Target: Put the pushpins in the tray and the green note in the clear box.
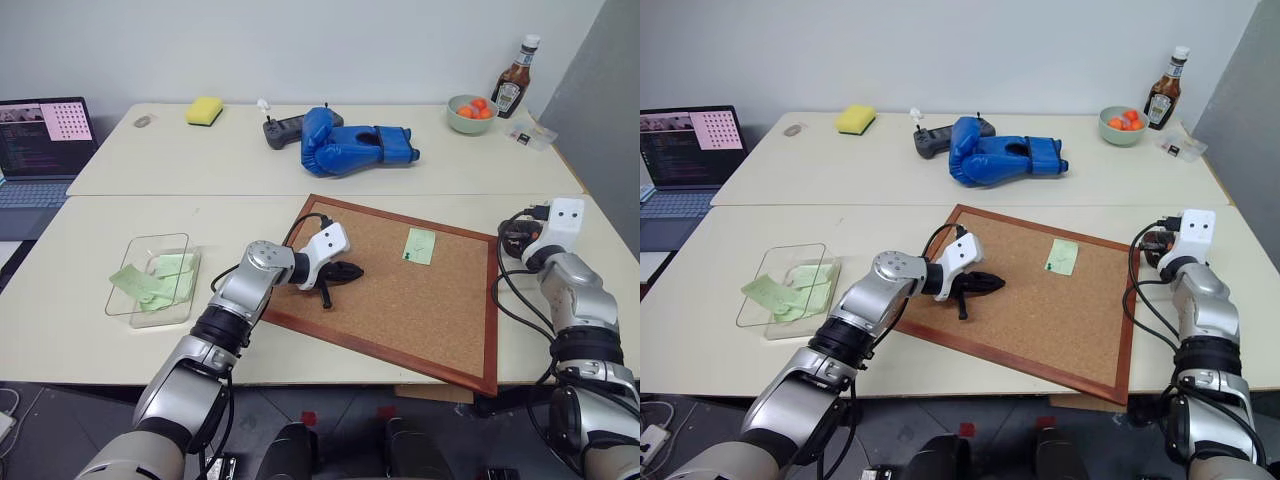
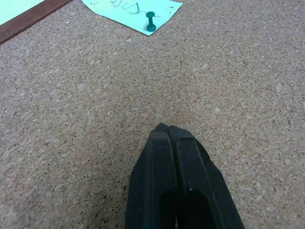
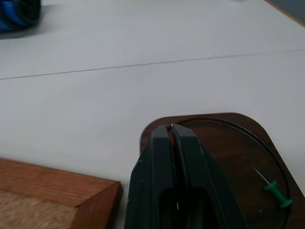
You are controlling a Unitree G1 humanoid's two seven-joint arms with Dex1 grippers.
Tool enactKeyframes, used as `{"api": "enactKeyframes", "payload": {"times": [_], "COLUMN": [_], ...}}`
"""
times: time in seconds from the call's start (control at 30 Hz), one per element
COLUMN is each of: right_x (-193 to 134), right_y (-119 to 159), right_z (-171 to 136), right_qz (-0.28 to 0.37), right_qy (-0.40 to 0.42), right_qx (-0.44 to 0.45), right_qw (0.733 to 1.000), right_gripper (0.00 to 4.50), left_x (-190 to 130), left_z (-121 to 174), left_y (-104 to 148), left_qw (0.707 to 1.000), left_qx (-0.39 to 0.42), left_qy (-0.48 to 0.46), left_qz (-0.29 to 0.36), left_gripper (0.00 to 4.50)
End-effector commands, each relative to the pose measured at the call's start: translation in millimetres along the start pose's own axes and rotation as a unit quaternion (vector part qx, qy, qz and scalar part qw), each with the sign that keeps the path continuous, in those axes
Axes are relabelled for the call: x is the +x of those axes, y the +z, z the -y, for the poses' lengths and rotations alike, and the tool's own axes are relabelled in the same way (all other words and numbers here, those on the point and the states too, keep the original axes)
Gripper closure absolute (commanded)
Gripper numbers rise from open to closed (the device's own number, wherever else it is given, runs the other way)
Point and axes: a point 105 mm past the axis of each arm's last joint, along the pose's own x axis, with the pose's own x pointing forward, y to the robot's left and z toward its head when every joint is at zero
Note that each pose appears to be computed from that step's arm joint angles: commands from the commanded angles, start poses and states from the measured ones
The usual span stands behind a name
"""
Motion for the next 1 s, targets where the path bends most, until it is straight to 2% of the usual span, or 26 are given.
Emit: {"api": "enactKeyframes", "payload": {"times": [0.03,0.27,0.3,0.37,0.5,0.63,0.77,0.87,0.93,1.0], "right_x": [3,4,3,2,0,-3,-12,-24,-40,-62], "right_y": [21,24,25,26,29,37,50,41,34,29], "right_z": [7,13,13,13,12,7,-33,-64,-94,-125], "right_qz": [0.032,0.035,0.036,0.038,0.046,0.065,0.102,0.104,0.107,0.11], "right_qy": [-0.014,-0.029,-0.03,-0.03,-0.028,-0.017,0.098,0.183,0.271,0.366], "right_qx": [0.003,-0.009,-0.01,-0.011,-0.017,-0.024,-0.035,-0.076,-0.08,-0.082], "right_qw": [0.999,0.999,0.999,0.999,0.998,0.997,0.989,0.975,0.953,0.92], "right_gripper": [3.78,2.4,2.05,1.71,0.73,0.02,0.02,0.02,0.02,0.02], "left_x": [3,2,2,2,4,6,6,7,7,6], "left_z": [6,7,7,7,6,7,7,6,6,5], "left_y": [-18,-20,-20,-20,-19,-18,-17,-17,-17,-17], "left_qw": [0.999,0.999,0.999,0.999,0.999,0.999,0.999,0.999,0.999,0.999], "left_qx": [-0.013,-0.017,-0.018,-0.018,-0.018,-0.017,-0.017,-0.016,-0.016,-0.016], "left_qy": [-0.003,0.001,0.001,0.001,0.0,-0.002,-0.004,-0.004,-0.004,-0.003], "left_qz": [-0.034,-0.034,-0.034,-0.033,-0.033,-0.032,-0.031,-0.031,-0.031,-0.031], "left_gripper": [4.5,4.5,4.5,4.5,4.5,4.5,4.5,4.5,4.5,4.5]}}
